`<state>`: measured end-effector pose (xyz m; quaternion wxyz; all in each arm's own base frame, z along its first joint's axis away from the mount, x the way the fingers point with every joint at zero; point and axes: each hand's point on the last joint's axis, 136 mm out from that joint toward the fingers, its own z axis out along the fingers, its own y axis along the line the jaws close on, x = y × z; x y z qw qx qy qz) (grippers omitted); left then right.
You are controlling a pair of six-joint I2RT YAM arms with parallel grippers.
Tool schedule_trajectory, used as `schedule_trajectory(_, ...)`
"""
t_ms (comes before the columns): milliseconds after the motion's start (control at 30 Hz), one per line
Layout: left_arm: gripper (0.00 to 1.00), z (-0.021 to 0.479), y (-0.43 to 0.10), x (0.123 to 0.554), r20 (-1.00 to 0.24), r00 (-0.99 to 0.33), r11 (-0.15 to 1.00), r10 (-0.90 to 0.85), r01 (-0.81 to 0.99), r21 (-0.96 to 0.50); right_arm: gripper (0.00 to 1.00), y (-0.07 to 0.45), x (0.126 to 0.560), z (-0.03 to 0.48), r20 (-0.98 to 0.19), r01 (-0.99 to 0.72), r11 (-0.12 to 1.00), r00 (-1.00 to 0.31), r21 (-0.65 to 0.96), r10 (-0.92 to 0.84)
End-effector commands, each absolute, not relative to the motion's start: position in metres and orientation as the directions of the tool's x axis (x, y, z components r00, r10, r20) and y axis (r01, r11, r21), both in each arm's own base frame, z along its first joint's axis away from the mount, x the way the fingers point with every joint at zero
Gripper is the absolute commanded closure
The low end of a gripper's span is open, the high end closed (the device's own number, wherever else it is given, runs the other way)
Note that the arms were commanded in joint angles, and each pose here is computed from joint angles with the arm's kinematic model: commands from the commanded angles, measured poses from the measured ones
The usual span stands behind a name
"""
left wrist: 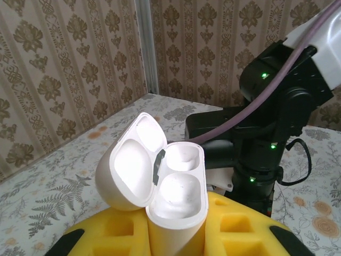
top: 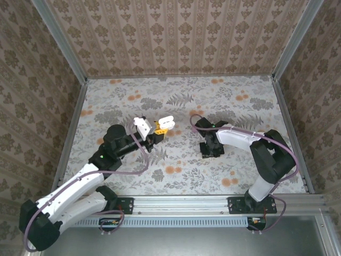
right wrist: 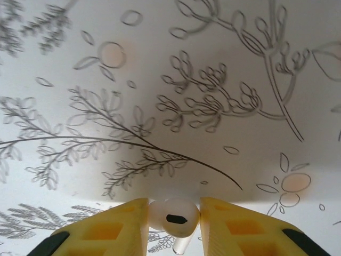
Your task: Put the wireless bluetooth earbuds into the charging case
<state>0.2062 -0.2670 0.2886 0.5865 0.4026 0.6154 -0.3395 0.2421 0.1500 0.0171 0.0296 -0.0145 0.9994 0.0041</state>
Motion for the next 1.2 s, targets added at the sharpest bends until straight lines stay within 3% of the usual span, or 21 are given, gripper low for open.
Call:
schedule_trajectory(0, 0.83, 0.3025, -0.2740, 0.2032, -0.998, 0.042, 0.418, 0.041, 0.907, 0.055, 0.67, 0.1460, 0.2492, 0.0155, -0.099, 0.053, 0.999, -0.994, 0.002, 0.053)
schedule_trajectory(367, 0.83, 0.3013, -0.2731, 0.2024, -0.998, 0.040, 0.422, 0.052, 0.905, 0.058, 0.59, 0.1476, 0.2490, 0.0136, -0.052, -0.048, 0.999, -0.997, -0.022, -0.049)
schedule_trajectory(533, 0.83, 0.3012, -0.2733, 0.2028, -0.998, 0.041, 0.422, 0.051, 0.905, 0.058, 0.60, 0.1468, 0.2462, 0.0089, -0.019, -0.103, 0.994, -0.994, -0.035, -0.104)
schedule_trajectory(1167, 0.83, 0.3020, -0.2759, 0.2038, -0.998, 0.039, 0.416, 0.053, 0.907, 0.057, 0.67, 0.1476, 0.2561, 0.0096, -0.048, -0.063, 0.998, -0.997, 0.001, -0.063)
